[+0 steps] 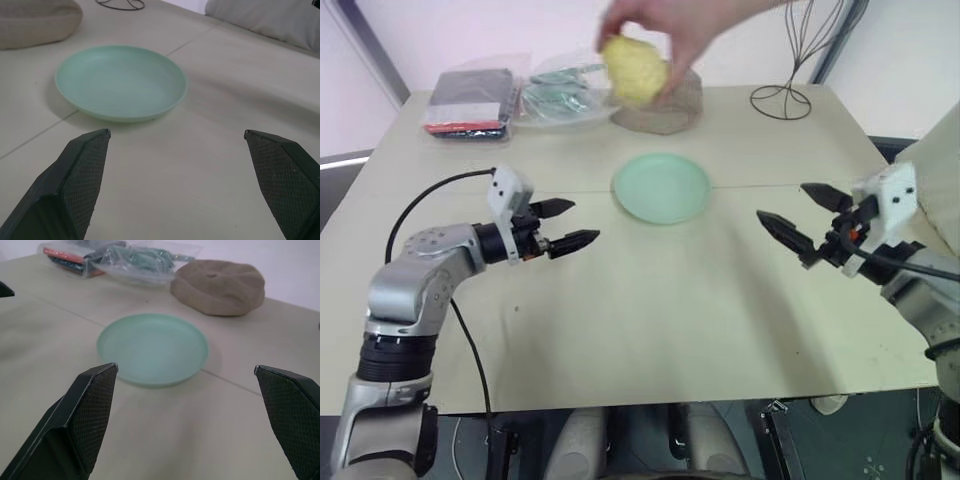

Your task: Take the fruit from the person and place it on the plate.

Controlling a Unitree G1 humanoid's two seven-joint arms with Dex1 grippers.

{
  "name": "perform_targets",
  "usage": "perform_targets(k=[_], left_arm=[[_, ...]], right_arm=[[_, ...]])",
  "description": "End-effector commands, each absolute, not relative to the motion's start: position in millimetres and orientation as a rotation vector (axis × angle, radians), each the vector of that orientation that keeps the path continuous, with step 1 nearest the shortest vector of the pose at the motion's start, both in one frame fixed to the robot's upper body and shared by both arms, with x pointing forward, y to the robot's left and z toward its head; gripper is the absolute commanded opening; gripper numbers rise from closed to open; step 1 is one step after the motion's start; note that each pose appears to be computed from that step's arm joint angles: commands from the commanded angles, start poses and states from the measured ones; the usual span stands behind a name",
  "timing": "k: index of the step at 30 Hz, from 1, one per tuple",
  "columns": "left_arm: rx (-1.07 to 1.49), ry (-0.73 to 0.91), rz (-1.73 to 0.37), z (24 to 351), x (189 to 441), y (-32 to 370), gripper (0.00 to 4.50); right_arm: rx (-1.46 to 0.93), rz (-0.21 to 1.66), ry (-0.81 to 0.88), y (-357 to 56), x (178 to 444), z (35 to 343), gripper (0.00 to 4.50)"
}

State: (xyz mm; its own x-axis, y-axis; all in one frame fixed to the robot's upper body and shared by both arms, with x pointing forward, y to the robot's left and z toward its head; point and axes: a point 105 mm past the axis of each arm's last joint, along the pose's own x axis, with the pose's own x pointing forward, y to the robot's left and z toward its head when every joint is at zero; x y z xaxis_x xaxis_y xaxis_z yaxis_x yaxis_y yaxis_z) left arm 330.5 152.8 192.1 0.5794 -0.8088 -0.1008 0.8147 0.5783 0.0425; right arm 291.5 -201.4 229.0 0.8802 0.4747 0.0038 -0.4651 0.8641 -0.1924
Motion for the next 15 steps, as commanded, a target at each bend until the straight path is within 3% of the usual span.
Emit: perform_targets(k=[1,8,15], left_arm=[[0.045,-0.045,-0.862,215.2,344.6,158.0,4.48],[-0.475,-0.126,-0.779,234.7,361.2,149.1,4.48],[-0.542,-0.132,-0.865,238.2,352.5,124.8,4.48]], right_arm=[[-0.236,0.508,-0.105,-190.4,288.2,239.6,4.50],[-0.233,0.521,-0.105,-185.4,291.2,236.4,4.50],[-0.243,0.527,-0.112,-184.5,292.3,238.0,4.50]])
